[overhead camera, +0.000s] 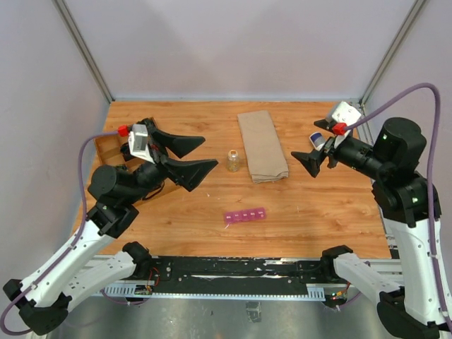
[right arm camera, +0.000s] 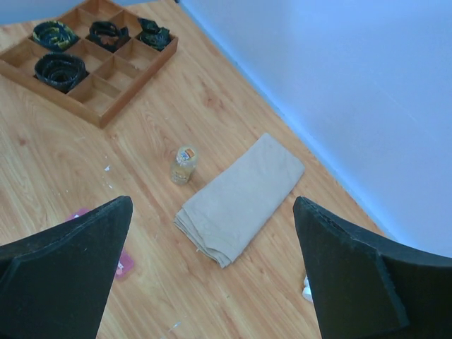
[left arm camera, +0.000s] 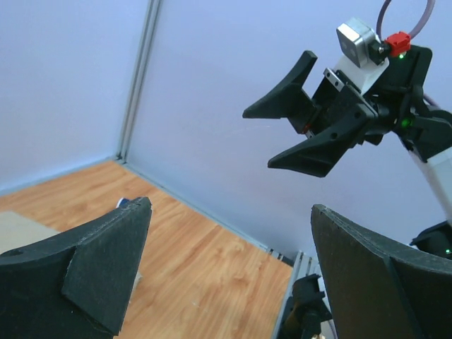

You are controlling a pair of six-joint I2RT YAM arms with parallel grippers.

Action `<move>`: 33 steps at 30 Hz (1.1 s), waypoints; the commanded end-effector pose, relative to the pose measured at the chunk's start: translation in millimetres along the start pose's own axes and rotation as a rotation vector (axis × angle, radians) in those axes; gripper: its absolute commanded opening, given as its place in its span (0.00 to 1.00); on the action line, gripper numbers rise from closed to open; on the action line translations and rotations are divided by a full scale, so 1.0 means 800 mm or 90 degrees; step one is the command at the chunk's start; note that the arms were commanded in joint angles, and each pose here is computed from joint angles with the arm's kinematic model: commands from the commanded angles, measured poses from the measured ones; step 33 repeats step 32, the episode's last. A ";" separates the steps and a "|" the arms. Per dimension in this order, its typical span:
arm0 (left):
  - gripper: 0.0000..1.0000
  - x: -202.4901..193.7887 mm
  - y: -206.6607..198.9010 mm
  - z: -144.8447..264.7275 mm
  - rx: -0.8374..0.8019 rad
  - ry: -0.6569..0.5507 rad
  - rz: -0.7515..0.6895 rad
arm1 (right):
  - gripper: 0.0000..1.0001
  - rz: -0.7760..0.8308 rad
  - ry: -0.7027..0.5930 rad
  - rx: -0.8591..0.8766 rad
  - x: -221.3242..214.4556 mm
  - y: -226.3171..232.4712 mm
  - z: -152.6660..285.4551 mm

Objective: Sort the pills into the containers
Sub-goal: Reset both arms

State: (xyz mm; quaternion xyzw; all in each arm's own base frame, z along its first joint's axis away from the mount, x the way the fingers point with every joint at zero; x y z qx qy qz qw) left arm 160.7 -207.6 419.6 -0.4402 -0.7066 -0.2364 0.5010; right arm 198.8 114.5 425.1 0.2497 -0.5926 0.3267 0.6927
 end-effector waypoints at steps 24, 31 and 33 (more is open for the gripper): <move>0.99 0.023 -0.009 0.019 -0.004 0.064 -0.048 | 0.99 -0.092 -0.054 -0.052 0.042 0.011 0.042; 0.99 0.015 -0.008 0.019 -0.005 0.069 -0.047 | 0.99 -0.089 -0.048 -0.061 0.034 0.007 0.040; 0.99 0.014 -0.008 0.019 -0.006 0.070 -0.048 | 0.98 -0.090 -0.048 -0.063 0.034 0.006 0.039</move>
Point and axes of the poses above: each gripper's point midway between its finger pads, its own z axis back along the fingers, its own y axis along the line the jaws close on, x = y × z, the point moved 4 cm from there along z, back along the fingers, and after that the axes turned 15 degrees about -z, right-handed, at the moved point
